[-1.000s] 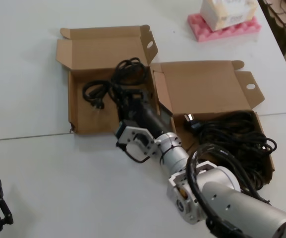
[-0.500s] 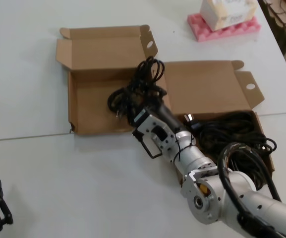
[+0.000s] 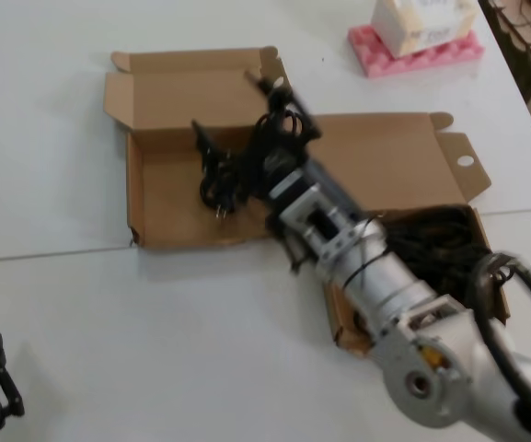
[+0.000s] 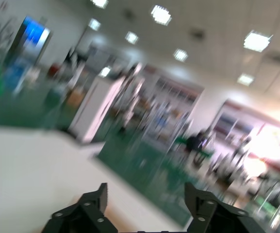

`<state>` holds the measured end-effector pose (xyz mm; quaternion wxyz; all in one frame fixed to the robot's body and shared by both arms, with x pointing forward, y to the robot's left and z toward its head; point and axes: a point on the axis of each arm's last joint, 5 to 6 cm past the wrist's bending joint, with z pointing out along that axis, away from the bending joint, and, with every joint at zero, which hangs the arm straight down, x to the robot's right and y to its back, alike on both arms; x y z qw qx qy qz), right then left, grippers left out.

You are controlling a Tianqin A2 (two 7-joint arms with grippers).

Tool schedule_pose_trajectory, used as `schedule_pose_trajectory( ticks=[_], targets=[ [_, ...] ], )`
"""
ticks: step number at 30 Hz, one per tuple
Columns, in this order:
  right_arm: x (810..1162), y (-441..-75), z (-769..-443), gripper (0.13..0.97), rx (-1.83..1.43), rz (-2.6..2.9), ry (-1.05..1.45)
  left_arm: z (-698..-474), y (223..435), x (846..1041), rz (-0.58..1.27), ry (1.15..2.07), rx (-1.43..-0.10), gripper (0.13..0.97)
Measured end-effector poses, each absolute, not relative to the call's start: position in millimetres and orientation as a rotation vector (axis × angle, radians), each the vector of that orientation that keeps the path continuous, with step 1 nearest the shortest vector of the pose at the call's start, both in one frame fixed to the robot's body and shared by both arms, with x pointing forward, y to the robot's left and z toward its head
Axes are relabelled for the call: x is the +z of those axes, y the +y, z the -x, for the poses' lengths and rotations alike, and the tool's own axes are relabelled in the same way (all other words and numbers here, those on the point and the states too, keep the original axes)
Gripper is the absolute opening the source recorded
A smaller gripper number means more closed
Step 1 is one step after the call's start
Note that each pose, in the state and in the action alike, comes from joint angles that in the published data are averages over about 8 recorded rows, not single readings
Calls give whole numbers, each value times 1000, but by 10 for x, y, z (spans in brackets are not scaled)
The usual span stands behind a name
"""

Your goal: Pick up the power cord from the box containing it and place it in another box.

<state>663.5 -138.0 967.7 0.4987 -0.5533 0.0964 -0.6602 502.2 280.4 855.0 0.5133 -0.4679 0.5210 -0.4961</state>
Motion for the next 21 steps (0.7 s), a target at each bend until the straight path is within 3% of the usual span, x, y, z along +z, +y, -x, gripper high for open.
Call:
schedule_pose_trajectory(
  ticks=[9,19,21],
  targets=[
    [10241,-1692,-6157,684,-1618,1046,216,-5022,2804,8550,1125,1253,-1193,163],
    [10121,-1740,-6118,861,-1553,1060,334,-5022,2804,8550,1125,1253,-1193,174],
    [10085,-1753,-6109,861,-1534,1064,366,-5022,2804,8550,1125,1253,-1193,184]
  ],
)
